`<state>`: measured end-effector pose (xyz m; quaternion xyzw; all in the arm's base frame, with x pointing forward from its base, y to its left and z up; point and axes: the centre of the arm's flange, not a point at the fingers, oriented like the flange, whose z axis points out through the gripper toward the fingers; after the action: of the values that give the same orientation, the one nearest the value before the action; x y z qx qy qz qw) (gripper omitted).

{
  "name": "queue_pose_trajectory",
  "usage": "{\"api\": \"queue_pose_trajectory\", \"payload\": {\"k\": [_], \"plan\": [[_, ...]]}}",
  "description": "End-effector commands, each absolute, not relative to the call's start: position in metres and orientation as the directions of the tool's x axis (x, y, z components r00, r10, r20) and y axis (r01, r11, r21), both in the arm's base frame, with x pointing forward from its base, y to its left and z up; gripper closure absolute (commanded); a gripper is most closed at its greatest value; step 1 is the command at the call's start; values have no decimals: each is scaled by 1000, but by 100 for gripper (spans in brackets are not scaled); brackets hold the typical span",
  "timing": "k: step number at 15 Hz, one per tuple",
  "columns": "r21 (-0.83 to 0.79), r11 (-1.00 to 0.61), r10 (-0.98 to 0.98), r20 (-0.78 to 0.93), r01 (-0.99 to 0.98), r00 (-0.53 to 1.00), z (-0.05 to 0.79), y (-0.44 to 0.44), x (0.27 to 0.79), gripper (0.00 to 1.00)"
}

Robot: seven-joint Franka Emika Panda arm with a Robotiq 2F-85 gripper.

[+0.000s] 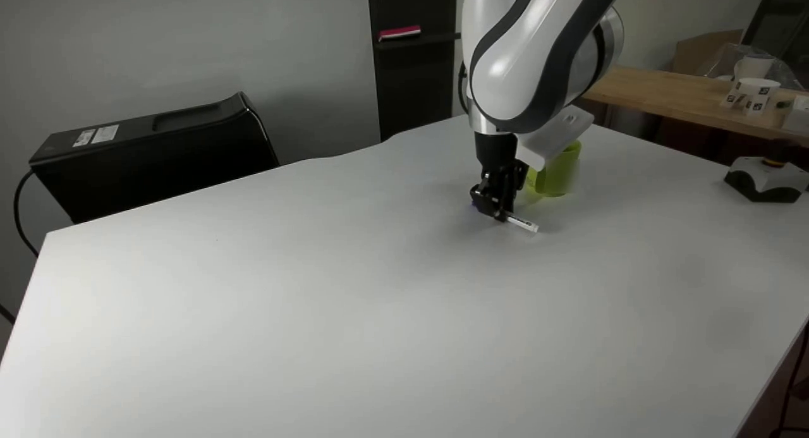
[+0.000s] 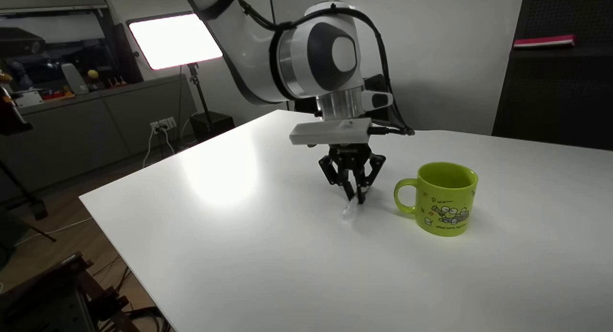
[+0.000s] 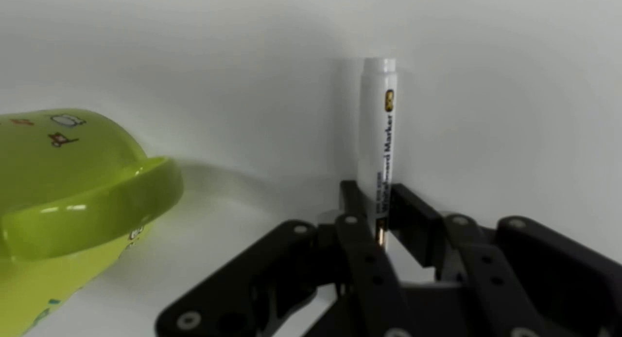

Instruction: Pick the marker and put it in the cup

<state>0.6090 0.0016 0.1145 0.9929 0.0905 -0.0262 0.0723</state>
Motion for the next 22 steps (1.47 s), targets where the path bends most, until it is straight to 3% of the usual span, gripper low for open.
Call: {"api": "queue_pose_trajectory", "payload": {"k": [1, 22], "plan": [[137, -981, 124, -102, 137, 987, 122, 1, 625, 95], [247, -969, 38, 107, 11, 994, 218, -19, 650, 95]]}}
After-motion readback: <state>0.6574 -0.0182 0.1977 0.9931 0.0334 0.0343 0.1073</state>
